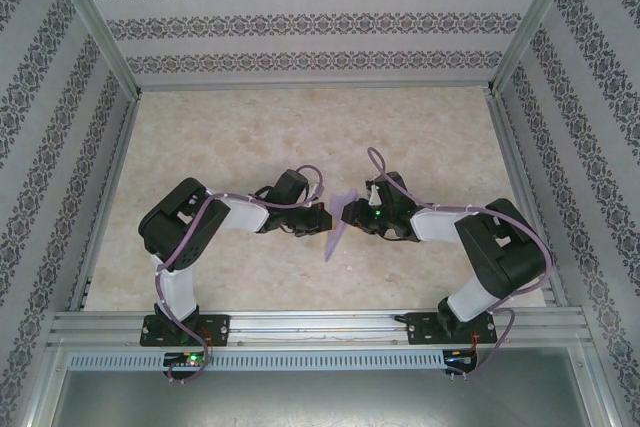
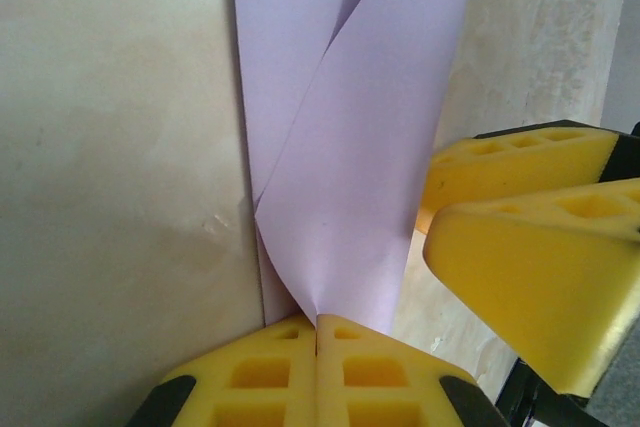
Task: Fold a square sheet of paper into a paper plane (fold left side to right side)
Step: Fold the wing for the fifth time at the center of the table.
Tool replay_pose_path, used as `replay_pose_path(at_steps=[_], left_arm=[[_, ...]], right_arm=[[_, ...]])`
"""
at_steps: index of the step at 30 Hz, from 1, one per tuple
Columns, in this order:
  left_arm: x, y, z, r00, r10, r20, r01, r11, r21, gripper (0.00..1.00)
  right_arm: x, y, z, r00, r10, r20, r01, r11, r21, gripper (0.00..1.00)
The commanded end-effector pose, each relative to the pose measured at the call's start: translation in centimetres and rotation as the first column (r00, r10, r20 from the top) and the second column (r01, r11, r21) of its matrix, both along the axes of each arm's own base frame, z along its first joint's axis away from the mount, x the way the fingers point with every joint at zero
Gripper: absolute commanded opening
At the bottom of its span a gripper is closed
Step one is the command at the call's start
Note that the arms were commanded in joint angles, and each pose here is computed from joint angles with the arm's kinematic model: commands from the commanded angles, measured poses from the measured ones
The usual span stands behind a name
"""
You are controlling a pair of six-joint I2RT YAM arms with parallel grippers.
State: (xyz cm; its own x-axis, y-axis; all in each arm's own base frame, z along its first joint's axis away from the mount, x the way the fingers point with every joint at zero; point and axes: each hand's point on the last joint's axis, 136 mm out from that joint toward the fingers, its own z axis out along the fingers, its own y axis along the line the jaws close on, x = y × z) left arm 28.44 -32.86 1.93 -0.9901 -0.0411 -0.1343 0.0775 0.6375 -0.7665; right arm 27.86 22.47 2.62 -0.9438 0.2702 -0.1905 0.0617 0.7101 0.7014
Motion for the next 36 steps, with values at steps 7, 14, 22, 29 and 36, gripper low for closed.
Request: replay_pose_path(at_steps=[7, 14, 22, 29, 36], left_arm=[[0.5, 1.5, -4.3, 0.999, 0.038, 0.000, -0.037, 0.990, 0.134, 0.04], [0.4, 1.5, -4.3, 0.999, 0.037, 0.000, -0.037, 0.990, 0.133, 0.04], [0.5, 1.5, -4.4, 0.999, 0.036, -0.003, -0.035, 0.990, 0.136, 0.05], [0.5, 1.5, -4.4, 0.999, 0.037, -0.005, -0.036, 0.990, 0.139, 0.06], [0.4, 1.4, -4.6, 0.999, 0.032, -0.015, -0.029, 0.990, 0.136, 0.06]], right_arm=[[0.2, -0.2, 1.6, 0.998, 0.000, 0.060, 0.000, 1.000, -0.006, 0.27], [0.8, 0.8, 2.6, 0.997, 0.032, 0.072, -0.031, 0.999, -0.013, 0.17], [1.4, 2.0, 1.4, 0.998, 0.050, 0.037, -0.048, 0.998, -0.043, 0.13], [1.2, 1.3, 0.2, 0.999, 0.039, 0.009, -0.038, 0.994, -0.104, 0.12], [0.6, 0.6, -0.6, 0.999, 0.034, -0.012, -0.035, 0.990, -0.139, 0.11]])
